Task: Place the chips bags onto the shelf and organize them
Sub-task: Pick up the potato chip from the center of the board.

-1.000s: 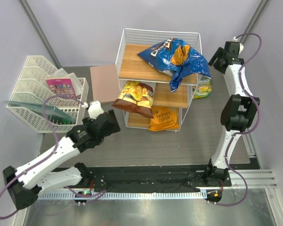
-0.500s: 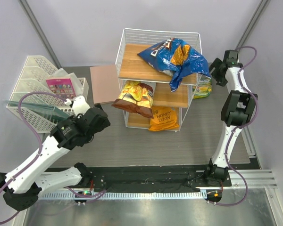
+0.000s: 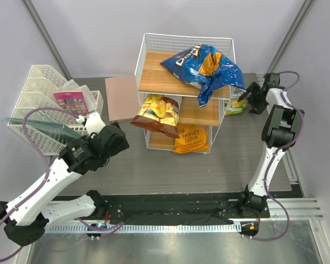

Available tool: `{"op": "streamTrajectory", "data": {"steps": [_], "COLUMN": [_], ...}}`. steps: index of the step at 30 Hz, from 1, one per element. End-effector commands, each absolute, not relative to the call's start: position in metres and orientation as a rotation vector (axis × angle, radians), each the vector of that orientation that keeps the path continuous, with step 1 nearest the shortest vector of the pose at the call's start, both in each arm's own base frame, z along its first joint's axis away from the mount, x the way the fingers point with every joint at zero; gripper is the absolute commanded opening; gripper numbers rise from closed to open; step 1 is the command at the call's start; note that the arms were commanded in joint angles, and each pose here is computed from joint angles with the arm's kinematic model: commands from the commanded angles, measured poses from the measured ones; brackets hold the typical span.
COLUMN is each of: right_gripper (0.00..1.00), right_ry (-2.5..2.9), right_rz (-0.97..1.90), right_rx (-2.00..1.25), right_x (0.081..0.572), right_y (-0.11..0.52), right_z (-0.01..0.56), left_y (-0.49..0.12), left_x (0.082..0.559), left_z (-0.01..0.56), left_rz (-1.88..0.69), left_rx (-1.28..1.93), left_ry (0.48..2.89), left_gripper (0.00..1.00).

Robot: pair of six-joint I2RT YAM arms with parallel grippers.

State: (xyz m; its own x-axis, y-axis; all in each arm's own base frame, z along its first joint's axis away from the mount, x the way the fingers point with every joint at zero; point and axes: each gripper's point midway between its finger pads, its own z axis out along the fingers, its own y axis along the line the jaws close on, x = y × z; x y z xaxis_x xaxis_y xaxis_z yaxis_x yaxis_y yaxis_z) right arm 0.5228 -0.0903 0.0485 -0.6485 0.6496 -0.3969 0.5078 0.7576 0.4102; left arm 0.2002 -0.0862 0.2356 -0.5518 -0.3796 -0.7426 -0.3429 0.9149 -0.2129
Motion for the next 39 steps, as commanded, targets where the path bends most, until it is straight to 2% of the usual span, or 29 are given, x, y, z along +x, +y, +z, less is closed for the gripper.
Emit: {"op": "streamTrajectory", "data": {"steps": [1, 5, 16, 19, 20, 22, 23, 25, 31, 39], "right_gripper": [0.91, 0.89, 0.70, 0.54, 0.43, 0.28, 0.12, 0.01, 0.01, 0.01], "right_ry": [2.320, 2.338, 2.368, 2.373, 2.381, 2.395, 2.404, 2.409, 2.428, 2.509], "right_rz": [0.423, 0.534, 0.668, 0.668, 0.669, 0.666, 0.650, 0.622, 0.436, 0.249], "right_rx": [0.771, 0.736, 0.772, 0.797, 0.806, 0.814, 0.826, 0.837, 0.959, 1.036], "right_x": [0.544, 0.548, 0.530, 0.523, 0.519, 0.515, 0.511, 0.506, 0.467, 0.362], "right_y": [-0.087, -0.073, -0.052, -0.050, -0.049, -0.047, -0.048, -0.050, -0.063, -0.055], "right_z": [0.074, 0.058, 0.035, 0.027, 0.024, 0.019, 0.014, 0.014, 0.035, 0.082], "left_y": [-0.088, -0.089, -0.087, -0.087, -0.089, -0.089, -0.089, -0.089, -0.092, -0.122], "left_x": [0.199, 0.198, 0.193, 0.192, 0.191, 0.191, 0.190, 0.189, 0.193, 0.217], "left_z": [0.242, 0.238, 0.240, 0.239, 0.238, 0.238, 0.238, 0.239, 0.240, 0.232], "left_rz": [-0.080, -0.080, -0.170, -0.169, -0.177, -0.182, -0.183, -0.187, -0.205, -0.213], "left_rx": [-0.517, -0.524, -0.560, -0.556, -0.555, -0.550, -0.547, -0.546, -0.521, -0.425], "left_ry": [2.205, 2.220, 2.172, 2.182, 2.191, 2.192, 2.196, 2.194, 2.178, 2.196], "left_gripper": [0.98, 0.98, 0.95, 0.94, 0.94, 0.93, 0.93, 0.93, 0.94, 0.96]}}
